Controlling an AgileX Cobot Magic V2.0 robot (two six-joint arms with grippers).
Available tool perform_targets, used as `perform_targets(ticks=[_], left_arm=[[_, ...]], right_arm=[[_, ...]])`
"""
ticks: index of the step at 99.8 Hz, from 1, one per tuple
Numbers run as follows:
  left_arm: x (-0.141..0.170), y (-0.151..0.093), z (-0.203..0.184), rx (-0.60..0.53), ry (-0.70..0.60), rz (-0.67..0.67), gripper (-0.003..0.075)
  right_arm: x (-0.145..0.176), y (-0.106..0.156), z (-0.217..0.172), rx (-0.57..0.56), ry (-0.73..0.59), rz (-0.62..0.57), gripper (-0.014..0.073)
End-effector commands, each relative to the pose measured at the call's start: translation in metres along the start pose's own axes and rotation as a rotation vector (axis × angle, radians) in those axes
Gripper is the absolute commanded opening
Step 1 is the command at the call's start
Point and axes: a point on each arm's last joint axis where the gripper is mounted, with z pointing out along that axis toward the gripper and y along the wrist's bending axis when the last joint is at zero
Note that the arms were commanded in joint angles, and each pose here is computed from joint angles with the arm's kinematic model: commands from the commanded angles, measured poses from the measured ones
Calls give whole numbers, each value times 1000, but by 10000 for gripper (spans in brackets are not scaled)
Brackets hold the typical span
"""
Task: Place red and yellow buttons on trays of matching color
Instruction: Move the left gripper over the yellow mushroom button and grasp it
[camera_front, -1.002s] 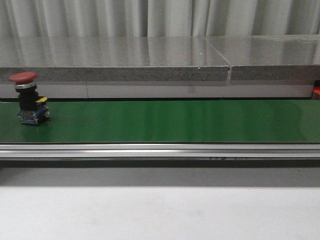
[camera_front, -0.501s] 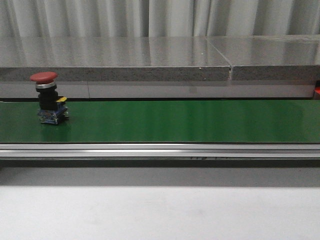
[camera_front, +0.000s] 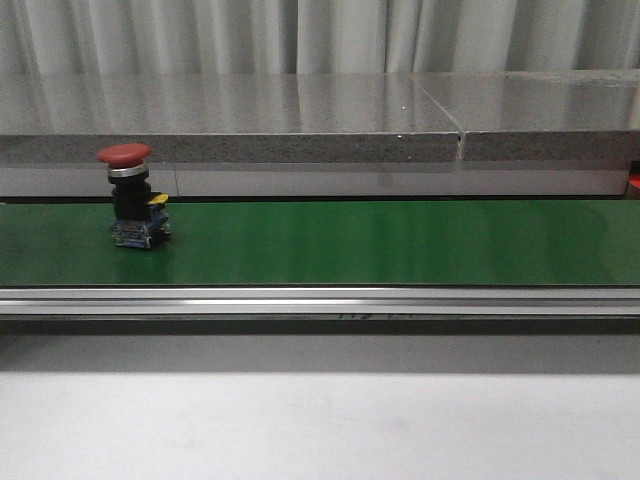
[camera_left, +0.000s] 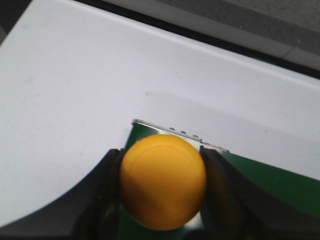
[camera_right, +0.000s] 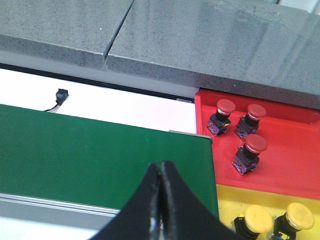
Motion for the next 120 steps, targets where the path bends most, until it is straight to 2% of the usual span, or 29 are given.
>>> perform_targets(ticks=[1,27,65,72,79,91,101,106,120], left_arm=[[-3,-13,-12,50,-83,20,-19],[21,-18,16,46,21,45,-19],[30,-16,30,32,55,73,-6],[30,-16,30,33,59,86,45],[30,-16,30,33,59,92,139],[30,-16,30,35,59,108,368],[30,-16,30,35,59,108,510],[30,-16,30,36,55,110,539],[27,-17,28,40,37,134,537]], right_arm=[[-14,-1,-4,8,-94,-18,-68],[-14,-1,-4,8,-94,-18,-68],[-14,-1,-4,8,-94,-18,-68],[-14,-1,-4,8,-94,-18,-68],[-14,-1,-4,8,-94,-18,-68],[-14,-1,-4,8,-94,-18,-68],[-14,-1,-4,8,-94,-18,-68],[-14,-1,-4,8,-94,-18,-68],[-14,-1,-4,8,-94,-18,-68]])
